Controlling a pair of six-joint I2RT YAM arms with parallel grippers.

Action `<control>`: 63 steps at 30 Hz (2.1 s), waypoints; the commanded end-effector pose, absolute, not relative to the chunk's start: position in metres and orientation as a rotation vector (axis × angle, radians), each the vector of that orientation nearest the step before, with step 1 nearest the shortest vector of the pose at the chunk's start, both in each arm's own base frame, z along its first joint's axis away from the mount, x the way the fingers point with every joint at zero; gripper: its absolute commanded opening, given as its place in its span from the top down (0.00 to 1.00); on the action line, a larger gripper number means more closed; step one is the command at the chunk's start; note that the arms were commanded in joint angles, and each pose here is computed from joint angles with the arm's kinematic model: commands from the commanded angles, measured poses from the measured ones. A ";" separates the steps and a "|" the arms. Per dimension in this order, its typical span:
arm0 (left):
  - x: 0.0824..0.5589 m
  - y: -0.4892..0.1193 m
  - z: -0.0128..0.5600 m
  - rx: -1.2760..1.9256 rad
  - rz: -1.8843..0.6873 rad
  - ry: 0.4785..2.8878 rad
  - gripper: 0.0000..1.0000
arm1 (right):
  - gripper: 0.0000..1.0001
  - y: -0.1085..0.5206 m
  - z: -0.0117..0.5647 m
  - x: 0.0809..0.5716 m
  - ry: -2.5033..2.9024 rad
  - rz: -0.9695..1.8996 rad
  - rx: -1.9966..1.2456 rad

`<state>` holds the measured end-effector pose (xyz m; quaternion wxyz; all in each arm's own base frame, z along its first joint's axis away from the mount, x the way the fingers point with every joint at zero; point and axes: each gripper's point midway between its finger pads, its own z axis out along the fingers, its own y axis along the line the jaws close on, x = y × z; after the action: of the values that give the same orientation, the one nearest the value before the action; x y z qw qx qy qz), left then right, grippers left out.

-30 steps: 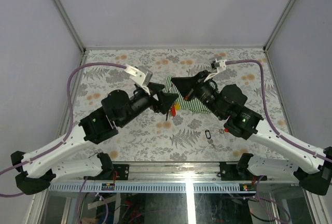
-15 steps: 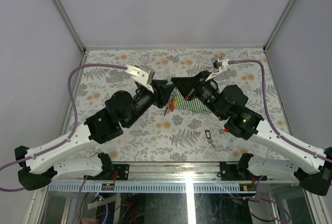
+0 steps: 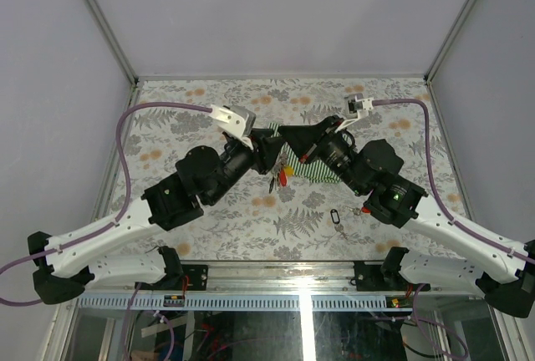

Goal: Put the keys on the keyring

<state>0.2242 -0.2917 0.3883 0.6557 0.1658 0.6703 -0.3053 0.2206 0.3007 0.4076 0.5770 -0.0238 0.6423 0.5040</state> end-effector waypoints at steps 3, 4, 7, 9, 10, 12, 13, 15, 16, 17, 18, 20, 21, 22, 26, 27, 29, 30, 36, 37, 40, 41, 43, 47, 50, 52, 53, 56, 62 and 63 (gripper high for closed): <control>0.226 -0.290 0.418 0.312 -0.721 1.443 0.73 | 1.00 0.290 0.453 0.207 1.351 1.294 -0.028; 0.227 -0.289 0.418 0.309 -0.720 1.444 0.78 | 1.00 0.290 0.453 0.207 1.351 1.295 -0.030; 0.230 -0.285 0.422 0.259 -0.717 1.450 0.99 | 1.00 0.289 0.454 0.204 1.340 1.300 -0.041; 0.229 -0.283 0.424 0.250 -0.723 1.441 1.00 | 1.00 0.288 0.456 0.201 1.324 1.302 -0.061; 0.229 -0.281 0.426 0.243 -0.726 1.433 1.00 | 0.98 0.288 0.458 0.199 1.314 1.302 -0.077; 0.227 -0.277 0.428 0.242 -0.728 1.403 1.00 | 0.85 0.286 0.463 0.195 1.292 1.298 -0.107; 0.226 -0.274 0.429 0.245 -0.724 1.389 1.00 | 0.78 0.283 0.467 0.192 1.275 1.292 -0.122; 0.223 -0.271 0.427 0.293 -0.694 1.362 1.00 | 0.65 0.277 0.472 0.189 1.253 1.273 -0.140; 0.222 -0.271 0.427 0.325 -0.681 1.349 1.00 | 0.61 0.273 0.474 0.187 1.245 1.260 -0.145; 0.220 -0.270 0.424 0.355 -0.664 1.339 1.00 | 0.58 0.269 0.474 0.187 1.241 1.245 -0.147; 0.219 -0.270 0.424 0.380 -0.648 1.326 1.00 | 0.56 0.265 0.475 0.186 1.238 1.228 -0.149; 0.216 -0.269 0.423 0.439 -0.618 1.292 1.00 | 0.55 0.260 0.474 0.186 1.240 1.198 -0.156; 0.214 -0.269 0.423 0.470 -0.608 1.268 1.00 | 0.54 0.258 0.473 0.185 1.247 1.183 -0.163; 0.211 -0.269 0.423 0.502 -0.599 1.243 1.00 | 0.53 0.257 0.471 0.185 1.257 1.168 -0.174; 0.201 -0.268 0.422 0.608 -0.564 1.134 1.00 | 0.51 0.255 0.462 0.182 1.311 1.117 -0.240; 0.198 -0.268 0.420 0.640 -0.551 1.111 1.00 | 0.51 0.256 0.459 0.181 1.325 1.104 -0.264; 0.195 -0.269 0.418 0.698 -0.520 1.078 1.00 | 0.51 0.257 0.452 0.180 1.358 1.081 -0.302; 0.194 -0.269 0.416 0.732 -0.498 1.068 1.00 | 0.50 0.257 0.450 0.179 1.367 1.070 -0.319; 0.182 -0.282 0.405 0.917 -0.470 1.008 1.00 | 0.50 0.268 0.439 0.177 1.436 1.045 -0.414; 0.180 -0.284 0.404 0.933 -0.477 1.001 1.00 | 0.50 0.270 0.439 0.176 1.449 1.046 -0.431; 0.178 -0.288 0.401 0.959 -0.487 0.999 1.00 | 0.49 0.279 0.438 0.175 1.490 1.056 -0.476; 0.178 -0.288 0.400 0.959 -0.487 1.002 1.00 | 0.49 0.281 0.438 0.174 1.498 1.060 -0.486; 0.179 -0.288 0.400 0.959 -0.485 1.003 1.00 | 0.49 0.284 0.438 0.174 1.517 1.064 -0.497; 0.178 -0.289 0.400 0.961 -0.492 1.003 1.00 | 0.53 0.290 0.430 0.174 1.568 1.062 -0.523; 0.178 -0.290 0.399 0.962 -0.492 1.003 1.00 | 0.57 0.297 0.427 0.170 1.584 1.086 -0.557; 0.178 -0.290 0.399 0.962 -0.493 1.002 1.00 | 0.59 0.298 0.426 0.170 1.592 1.089 -0.563; 0.178 -0.290 0.399 0.964 -0.494 1.003 1.00 | 0.60 0.299 0.425 0.171 1.597 1.086 -0.562; 0.177 -0.290 0.400 0.964 -0.497 1.000 1.00 | 0.62 0.300 0.422 0.172 1.608 1.079 -0.563; 0.176 -0.290 0.399 0.970 -0.503 0.999 1.00 | 0.69 0.302 0.422 0.172 1.608 1.093 -0.563; 0.175 -0.290 0.399 0.971 -0.504 1.000 1.00 | 0.69 0.302 0.423 0.172 1.605 1.097 -0.560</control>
<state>0.1785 -0.2934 0.3726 0.7141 0.4548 0.4829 -0.2237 0.1767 0.3000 0.3923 0.5145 -0.2357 0.7024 0.4317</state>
